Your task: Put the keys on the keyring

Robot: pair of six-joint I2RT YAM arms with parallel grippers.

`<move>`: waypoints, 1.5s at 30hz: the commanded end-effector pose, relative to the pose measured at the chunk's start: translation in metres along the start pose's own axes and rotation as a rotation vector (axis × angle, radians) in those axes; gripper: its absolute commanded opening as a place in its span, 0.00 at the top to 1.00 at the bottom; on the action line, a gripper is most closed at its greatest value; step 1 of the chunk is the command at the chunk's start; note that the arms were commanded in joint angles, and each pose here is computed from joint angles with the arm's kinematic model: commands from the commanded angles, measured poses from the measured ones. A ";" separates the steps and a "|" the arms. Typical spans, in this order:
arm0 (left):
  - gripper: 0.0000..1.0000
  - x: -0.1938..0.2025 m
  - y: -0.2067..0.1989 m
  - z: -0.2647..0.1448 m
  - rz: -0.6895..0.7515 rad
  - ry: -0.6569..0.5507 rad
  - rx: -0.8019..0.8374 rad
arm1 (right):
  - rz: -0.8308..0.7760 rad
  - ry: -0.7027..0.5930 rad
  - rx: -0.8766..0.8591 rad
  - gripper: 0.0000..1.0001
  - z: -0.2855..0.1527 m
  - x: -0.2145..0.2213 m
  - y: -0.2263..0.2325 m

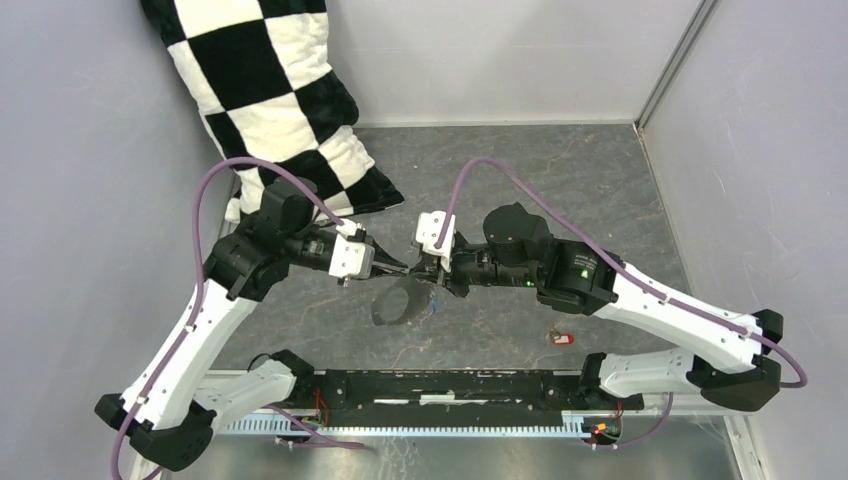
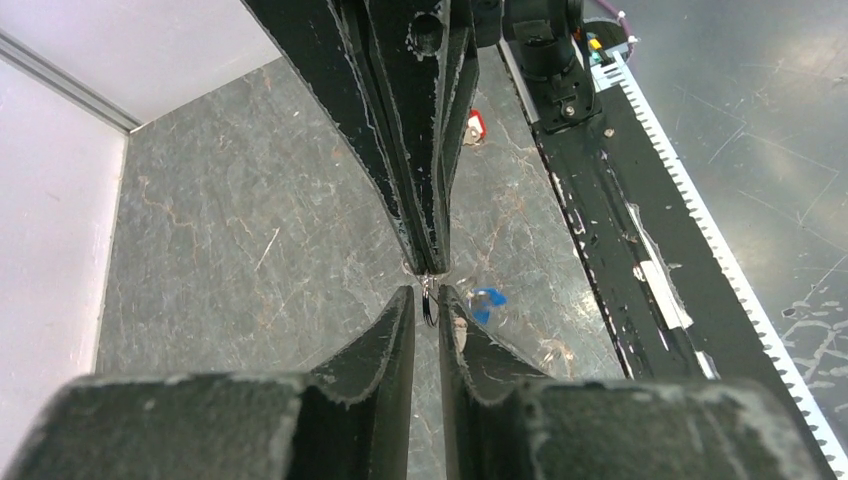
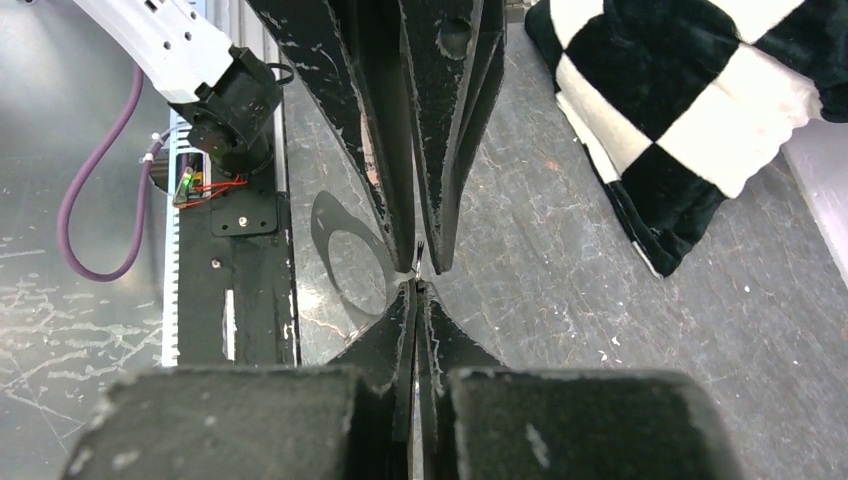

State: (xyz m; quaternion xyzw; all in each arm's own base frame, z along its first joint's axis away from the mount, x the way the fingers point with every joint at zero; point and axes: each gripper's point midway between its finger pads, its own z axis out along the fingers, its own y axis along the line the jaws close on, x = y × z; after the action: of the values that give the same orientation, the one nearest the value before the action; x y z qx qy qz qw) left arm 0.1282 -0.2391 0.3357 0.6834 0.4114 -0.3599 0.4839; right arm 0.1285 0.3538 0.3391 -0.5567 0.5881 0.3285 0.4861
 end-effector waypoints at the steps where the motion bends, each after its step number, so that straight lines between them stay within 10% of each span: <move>1: 0.79 0.001 -0.006 0.001 0.057 -0.012 0.016 | -0.032 -0.100 -0.016 0.99 -0.005 -0.035 0.000; 10: 0.98 -0.001 -0.012 0.001 0.100 -0.037 0.035 | -0.022 -0.148 -0.052 0.98 -0.009 -0.046 0.008; 17: 0.98 -0.041 -0.026 -0.001 0.098 -0.200 0.114 | 0.000 -0.298 0.061 0.61 -0.052 -0.047 0.001; 45: 0.98 -0.080 -0.025 -0.004 0.002 -0.351 0.162 | 0.013 -0.785 -0.070 0.64 -0.066 -0.071 0.035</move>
State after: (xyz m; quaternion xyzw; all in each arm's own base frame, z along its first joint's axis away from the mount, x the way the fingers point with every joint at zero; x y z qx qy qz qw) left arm 0.0796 -0.2485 0.3912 0.6461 0.3018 -0.5002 0.4912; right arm 0.0785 0.3219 0.3996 -0.4182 0.3856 0.5209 0.6364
